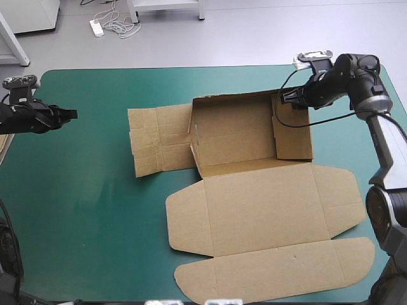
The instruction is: Fold the box
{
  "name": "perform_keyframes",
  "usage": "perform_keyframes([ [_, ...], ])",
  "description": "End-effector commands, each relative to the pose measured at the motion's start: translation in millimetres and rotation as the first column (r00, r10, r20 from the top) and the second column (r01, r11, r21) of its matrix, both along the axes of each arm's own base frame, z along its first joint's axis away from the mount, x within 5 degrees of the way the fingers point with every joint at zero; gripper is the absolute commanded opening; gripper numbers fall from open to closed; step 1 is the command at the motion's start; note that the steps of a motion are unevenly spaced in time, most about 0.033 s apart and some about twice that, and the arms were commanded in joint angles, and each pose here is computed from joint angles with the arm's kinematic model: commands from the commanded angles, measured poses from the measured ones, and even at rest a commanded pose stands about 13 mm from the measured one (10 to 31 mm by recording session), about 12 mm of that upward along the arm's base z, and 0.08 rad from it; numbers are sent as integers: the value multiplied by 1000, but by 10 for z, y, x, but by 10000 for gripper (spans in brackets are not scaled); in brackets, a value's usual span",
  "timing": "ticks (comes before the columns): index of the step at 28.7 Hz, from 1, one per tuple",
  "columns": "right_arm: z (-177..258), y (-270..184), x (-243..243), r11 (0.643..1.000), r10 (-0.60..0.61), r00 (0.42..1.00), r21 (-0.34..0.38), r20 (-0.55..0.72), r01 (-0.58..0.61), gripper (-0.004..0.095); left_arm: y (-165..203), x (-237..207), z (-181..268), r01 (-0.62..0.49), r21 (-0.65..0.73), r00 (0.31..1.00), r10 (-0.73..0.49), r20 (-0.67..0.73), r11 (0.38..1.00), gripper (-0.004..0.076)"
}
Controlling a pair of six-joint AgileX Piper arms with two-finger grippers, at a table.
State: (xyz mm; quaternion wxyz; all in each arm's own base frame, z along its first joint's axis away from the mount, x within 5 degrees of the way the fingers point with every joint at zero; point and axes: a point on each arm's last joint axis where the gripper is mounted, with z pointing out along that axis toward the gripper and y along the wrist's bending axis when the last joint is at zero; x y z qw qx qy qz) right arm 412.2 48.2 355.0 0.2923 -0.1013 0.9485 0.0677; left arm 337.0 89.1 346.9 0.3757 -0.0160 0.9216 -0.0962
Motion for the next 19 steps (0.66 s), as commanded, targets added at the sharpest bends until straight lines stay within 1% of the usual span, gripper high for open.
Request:
perform_keyframes([
  [1,487,1,-90,1000,6,982,18,190,-9,547,-65,-8,201,-9,-46,996,13,89,999,156],
  [4,681,1,-184,1000,14,974,22,226,-20,546,-77,9,202,-10,-78,995,17,98,997,156],
  [6,891,-9,-351,999,21,962,24,271,-29,546,-80,1,205,-7,-75,995,14,94,997,156],
  [7,1026,-29,-483,999,27,954,10,299,-31,545,-87,-14,214,12,-58,995,-6,95,998,161],
  [9,1176,-68,-639,1000,24,942,-19,333,-19,545,-93,-44,247,13,-44,995,-9,100,999,162],
  [12,1363,-127,-900,999,-4,926,-34,376,18,530,-108,-117,340,2,-30,993,2,119,1000,162],
  [15,1442,-148,-1193,1000,-15,910,-14,414,23,526,-126,-220,463,-20,-9,989,21,145,1000,162],
  [19,1244,-169,-1502,1000,-25,919,-3,395,28,526,-145,-332,588,-37,23,984,32,177,999,162],
])
